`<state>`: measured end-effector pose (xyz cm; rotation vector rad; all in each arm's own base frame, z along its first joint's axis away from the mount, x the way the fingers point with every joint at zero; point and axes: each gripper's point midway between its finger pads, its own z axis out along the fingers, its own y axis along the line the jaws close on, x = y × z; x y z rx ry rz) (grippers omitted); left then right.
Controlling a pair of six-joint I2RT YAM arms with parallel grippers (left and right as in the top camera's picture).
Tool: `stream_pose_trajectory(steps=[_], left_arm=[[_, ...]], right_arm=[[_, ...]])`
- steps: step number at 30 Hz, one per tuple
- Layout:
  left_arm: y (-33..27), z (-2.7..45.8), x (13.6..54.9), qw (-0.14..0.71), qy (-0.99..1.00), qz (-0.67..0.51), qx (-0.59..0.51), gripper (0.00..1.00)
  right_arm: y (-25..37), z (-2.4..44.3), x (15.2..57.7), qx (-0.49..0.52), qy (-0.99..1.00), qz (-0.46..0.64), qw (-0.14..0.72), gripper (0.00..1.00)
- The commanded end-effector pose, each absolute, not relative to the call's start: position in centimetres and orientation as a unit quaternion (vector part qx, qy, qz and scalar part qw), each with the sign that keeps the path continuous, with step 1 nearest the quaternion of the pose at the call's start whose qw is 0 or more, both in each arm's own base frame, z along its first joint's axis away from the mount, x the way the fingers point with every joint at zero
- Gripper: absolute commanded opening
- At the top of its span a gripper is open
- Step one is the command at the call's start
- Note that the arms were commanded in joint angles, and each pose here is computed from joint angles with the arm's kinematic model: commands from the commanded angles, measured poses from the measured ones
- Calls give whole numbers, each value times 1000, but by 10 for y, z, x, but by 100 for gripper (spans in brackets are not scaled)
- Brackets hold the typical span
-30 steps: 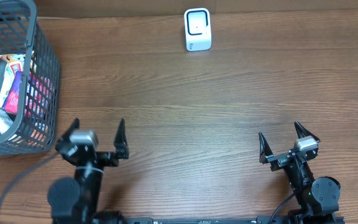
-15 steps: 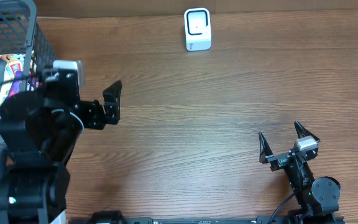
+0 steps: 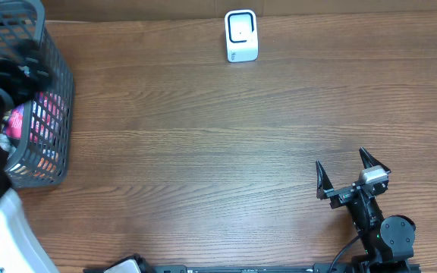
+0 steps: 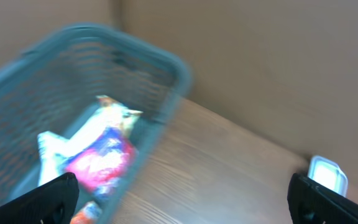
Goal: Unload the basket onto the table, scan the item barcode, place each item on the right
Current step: 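Reach the left gripper into the basket and grasp the purple-pink pack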
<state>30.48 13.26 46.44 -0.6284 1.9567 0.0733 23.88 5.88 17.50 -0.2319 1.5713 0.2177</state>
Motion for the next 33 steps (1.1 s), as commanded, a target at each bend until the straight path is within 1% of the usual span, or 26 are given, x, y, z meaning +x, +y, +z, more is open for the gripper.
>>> stream_pose_trajectory(steps=[1,5,8,11,12,15,23,24,27,33], left_arm=[[180,461,303,508,785,14,-354,100],[223,433,307,476,785,6,-397,100],[252,402,307,434,793,10,-427,100],[280,365,310,388,799,5,-459,100],[294,345,315,366,803,1,-471,100],[309,313,327,336,820,0,-464,100],[327,216,362,243,850,-31,-467,100],[328,204,365,232,852,-35,-468,99],[330,172,371,201,858,-45,-471,93],[332,130,376,163,867,-55,-468,91]], right_arm=[[61,173,238,-106,703,102,696,100],[61,173,238,-106,703,102,696,100],[61,173,238,-106,703,102,696,100],[61,173,238,-106,703,102,696,100],[61,173,238,-106,703,102,696,100],[61,173,238,-106,703,102,696,100],[61,173,238,-106,703,102,696,100],[61,173,238,-106,703,102,696,100],[61,173,238,-106,703,102,696,100],[61,173,238,-106,703,102,696,100]])
